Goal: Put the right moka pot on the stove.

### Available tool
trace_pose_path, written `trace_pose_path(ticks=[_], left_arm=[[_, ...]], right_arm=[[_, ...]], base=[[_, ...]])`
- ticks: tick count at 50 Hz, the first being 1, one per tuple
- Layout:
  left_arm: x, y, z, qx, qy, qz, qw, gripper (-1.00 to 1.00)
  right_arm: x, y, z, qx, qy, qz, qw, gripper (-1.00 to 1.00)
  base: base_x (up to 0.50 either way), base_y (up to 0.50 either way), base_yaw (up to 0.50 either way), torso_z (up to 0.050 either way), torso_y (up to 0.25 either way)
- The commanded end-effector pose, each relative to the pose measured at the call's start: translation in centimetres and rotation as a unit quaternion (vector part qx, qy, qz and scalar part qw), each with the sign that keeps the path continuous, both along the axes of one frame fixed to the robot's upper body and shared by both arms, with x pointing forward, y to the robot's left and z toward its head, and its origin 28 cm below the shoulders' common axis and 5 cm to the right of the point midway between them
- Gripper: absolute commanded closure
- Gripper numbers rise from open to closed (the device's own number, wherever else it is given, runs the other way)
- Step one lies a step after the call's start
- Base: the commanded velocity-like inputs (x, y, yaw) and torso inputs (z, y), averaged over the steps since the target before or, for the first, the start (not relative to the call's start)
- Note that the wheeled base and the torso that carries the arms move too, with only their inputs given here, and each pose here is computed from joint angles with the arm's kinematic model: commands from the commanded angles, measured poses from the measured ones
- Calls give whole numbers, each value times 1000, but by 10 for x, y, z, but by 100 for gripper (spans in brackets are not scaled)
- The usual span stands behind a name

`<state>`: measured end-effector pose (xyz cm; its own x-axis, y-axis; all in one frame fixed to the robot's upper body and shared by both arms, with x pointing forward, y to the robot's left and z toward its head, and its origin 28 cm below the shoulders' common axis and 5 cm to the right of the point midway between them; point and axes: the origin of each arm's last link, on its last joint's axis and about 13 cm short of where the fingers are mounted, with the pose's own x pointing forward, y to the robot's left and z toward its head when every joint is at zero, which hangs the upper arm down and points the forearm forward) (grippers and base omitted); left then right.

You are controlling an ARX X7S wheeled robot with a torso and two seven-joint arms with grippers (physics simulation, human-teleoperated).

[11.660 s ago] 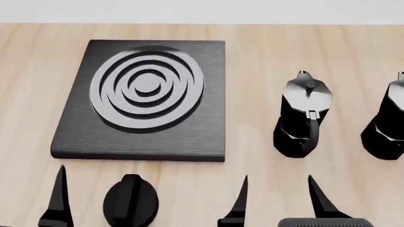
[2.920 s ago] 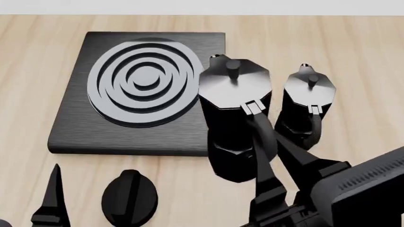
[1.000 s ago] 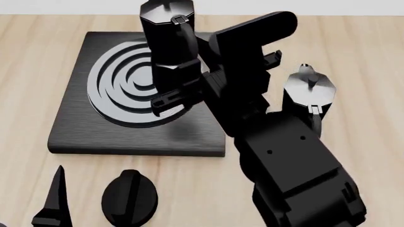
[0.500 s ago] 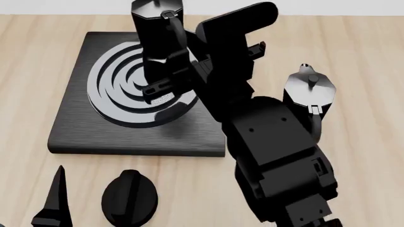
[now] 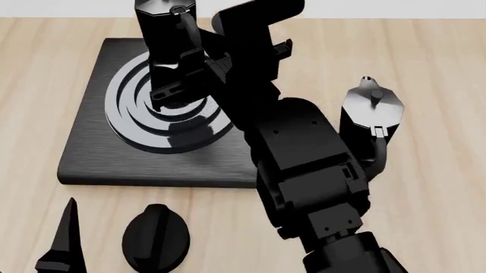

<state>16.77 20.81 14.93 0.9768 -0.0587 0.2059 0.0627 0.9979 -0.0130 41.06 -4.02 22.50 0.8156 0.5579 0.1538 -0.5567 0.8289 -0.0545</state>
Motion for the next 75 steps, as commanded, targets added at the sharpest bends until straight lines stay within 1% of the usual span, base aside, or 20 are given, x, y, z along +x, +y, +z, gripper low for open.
trace_pose_path(ticks=[1, 9, 12, 15, 18, 33, 39, 42, 45, 48, 49, 55, 59, 61, 63, 65, 69, 75], left_arm=[[-1, 0, 2, -3, -2, -1, 1000, -100], [-1, 0, 1, -4, -3, -2, 1000, -100], [-1, 0, 1, -4, -4, -3, 1000, -100], [-2, 1, 2, -8, -5, -5, 1000, -100], [-1, 1, 2, -8, -5, -6, 1000, -100], [-2, 1, 2, -10, -7, -7, 1000, -100], [-2, 1, 2, -11, -7, -7, 1000, -100], [-2, 1, 3, -11, -7, -6, 1000, -100], [-2, 1, 2, -10, -8, -5, 1000, -100], [-2, 1, 2, -12, -8, -5, 1000, -100], [-2, 1, 2, -12, -8, -5, 1000, -100], [-2, 1, 3, -14, -9, -4, 1000, -100], [-2, 1, 3, -15, -10, -3, 1000, -100], [-2, 1, 3, -14, -10, -2, 1000, -100], [-2, 1, 3, -15, -11, -1, 1000, -100], [-2, 1, 2, -15, -11, 0, 1000, -100], [-1, 2, 3, -17, -12, 4, 1000, -100], [-1, 2, 2, -16, -10, 5, 1000, -100]], right_arm=[[4, 11, 14, 7, -17, 18, 1000, 100], [11, 15, 10, 11, -9, 17, 1000, 100], [14, 17, 6, 4, -9, 15, 1000, 100], [15, 17, 3, 6, -1, 12, 1000, 100], [17, 15, 0, 15, 11, 8, 1000, 100], [19, 9, -12, 16, 27, -8, 999, 100], [18, 7, -18, 11, 38, -6, 999, 100], [17, 8, -24, -2, 46, -1, 999, 100], [16, 7, -27, 3, 55, -1, 998, 100], [15, 8, -33, -17, 65, 1, 998, 100], [14, 9, -34, -21, 70, 9, 997, -100], [14, 9, -34, -16, 73, 5, 997, -100], [14, 10, -35, -25, 75, 10, 997, -100], [15, 8, -31, -14, 73, 10, 997, -100], [15, 7, -31, -20, 68, 7, 997, -100], [15, 5, -27, -14, 63, 7, 998, -100], [3, -2, -19, -6, 50, 4, 999, -100], [-21, -12, -17, -6, 36, 2, 999, -100]], base=[[0, 0, 0, 0, 0], [0, 0, 0, 1, 0], [0, 0, 0, 0, 3], [0, 0, 0, 0, 0], [0, 0, 0, 0, 0], [0, 0, 0, 0, 1], [0, 0, 0, 0, 2], [0, 0, 0, 3, 0], [0, 0, 0, 0, 0], [0, 0, 0, 0, 0], [0, 0, 0, 0, 0], [0, 0, 0, 0, 0], [0, 0, 0, 0, 0], [0, 0, 0, 0, 0], [0, 0, 0, 0, 0], [0, 0, 0, 0, 0], [0, 0, 0, 0, 0], [0, 0, 0, 0, 0]])
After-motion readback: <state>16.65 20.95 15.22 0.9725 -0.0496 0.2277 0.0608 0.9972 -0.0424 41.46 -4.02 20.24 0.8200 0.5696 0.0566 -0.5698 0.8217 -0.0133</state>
